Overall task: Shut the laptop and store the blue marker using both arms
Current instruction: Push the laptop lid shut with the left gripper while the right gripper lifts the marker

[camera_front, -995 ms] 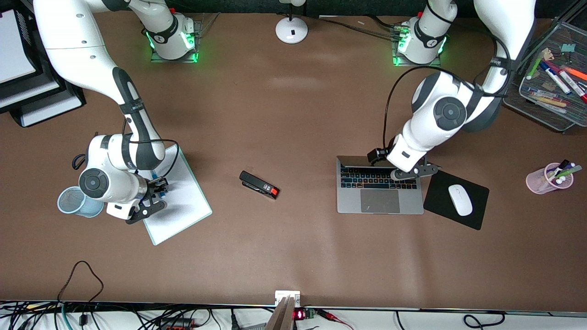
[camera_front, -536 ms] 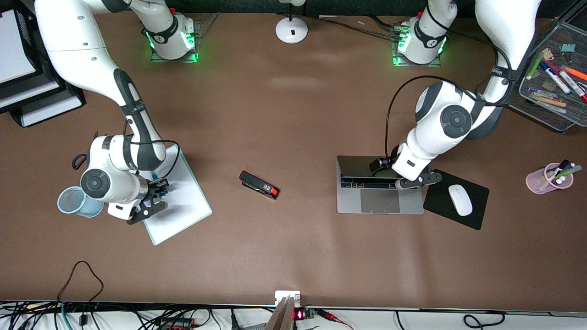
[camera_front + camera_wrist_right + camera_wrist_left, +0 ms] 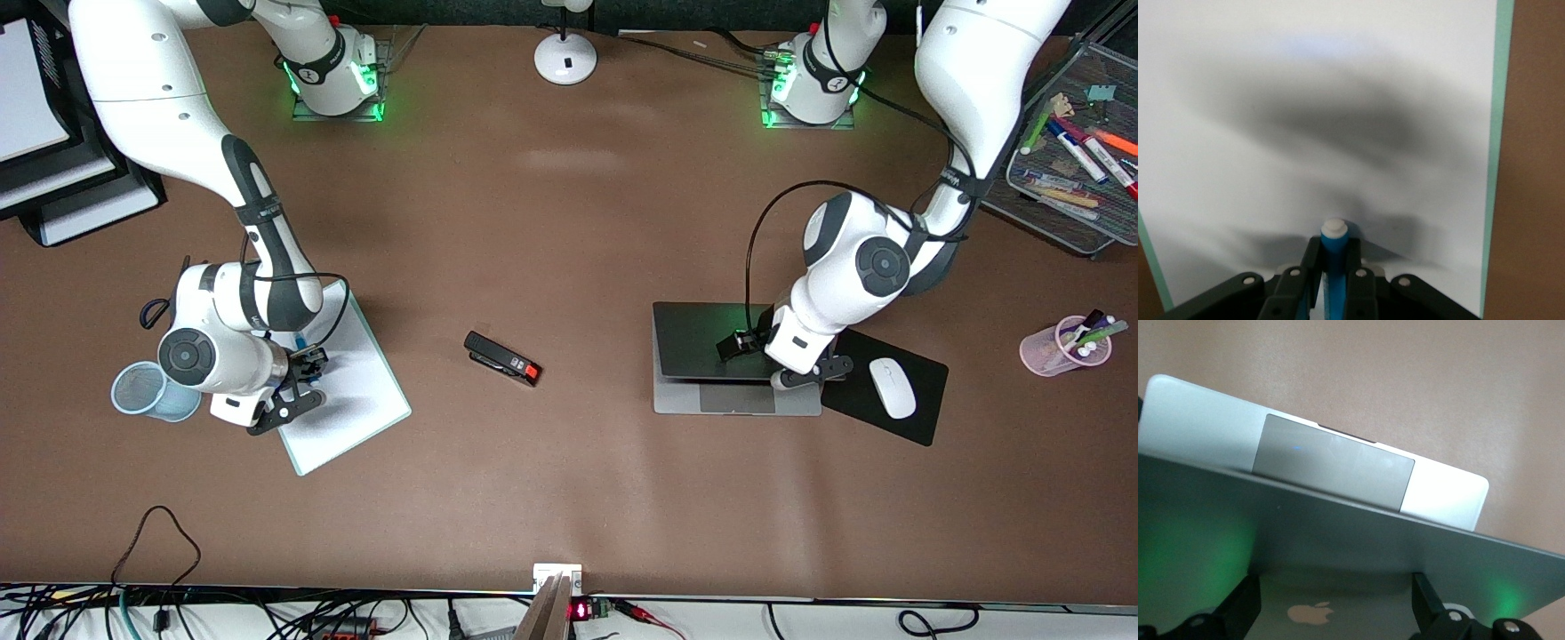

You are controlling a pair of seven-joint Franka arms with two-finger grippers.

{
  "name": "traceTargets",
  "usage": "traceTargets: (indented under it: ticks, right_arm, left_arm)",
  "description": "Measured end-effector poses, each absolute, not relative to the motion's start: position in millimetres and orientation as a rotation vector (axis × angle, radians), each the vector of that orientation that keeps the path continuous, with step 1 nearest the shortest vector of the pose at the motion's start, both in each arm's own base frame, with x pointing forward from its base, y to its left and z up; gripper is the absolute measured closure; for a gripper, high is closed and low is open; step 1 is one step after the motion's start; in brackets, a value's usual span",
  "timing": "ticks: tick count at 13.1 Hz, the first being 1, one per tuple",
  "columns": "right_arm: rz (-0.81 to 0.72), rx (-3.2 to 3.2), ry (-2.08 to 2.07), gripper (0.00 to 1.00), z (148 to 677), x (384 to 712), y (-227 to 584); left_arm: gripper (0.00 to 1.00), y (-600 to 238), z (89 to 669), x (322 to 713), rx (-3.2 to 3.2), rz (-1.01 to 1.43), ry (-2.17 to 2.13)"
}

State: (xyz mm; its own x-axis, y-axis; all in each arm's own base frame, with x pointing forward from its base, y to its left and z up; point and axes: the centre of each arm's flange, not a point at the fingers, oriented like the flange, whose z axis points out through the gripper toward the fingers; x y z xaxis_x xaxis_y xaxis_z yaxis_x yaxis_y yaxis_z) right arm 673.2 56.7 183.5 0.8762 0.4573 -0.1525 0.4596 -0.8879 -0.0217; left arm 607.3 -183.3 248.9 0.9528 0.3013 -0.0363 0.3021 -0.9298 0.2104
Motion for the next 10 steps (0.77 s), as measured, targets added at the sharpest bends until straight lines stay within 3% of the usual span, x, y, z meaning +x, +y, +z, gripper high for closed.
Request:
traceTargets:
  ticks: [5,10]
  right_arm:
    - [-0.192,3.064,0.708,0.82,192,680,58]
    - [0.008,3.047,0.738,0.82,265,706,46]
  left_arm:
    - [0.00,-179,224,618,2.872,-0.031,0.482]
    - [0.00,-187,193,616,2.915,-0.010,0.499]
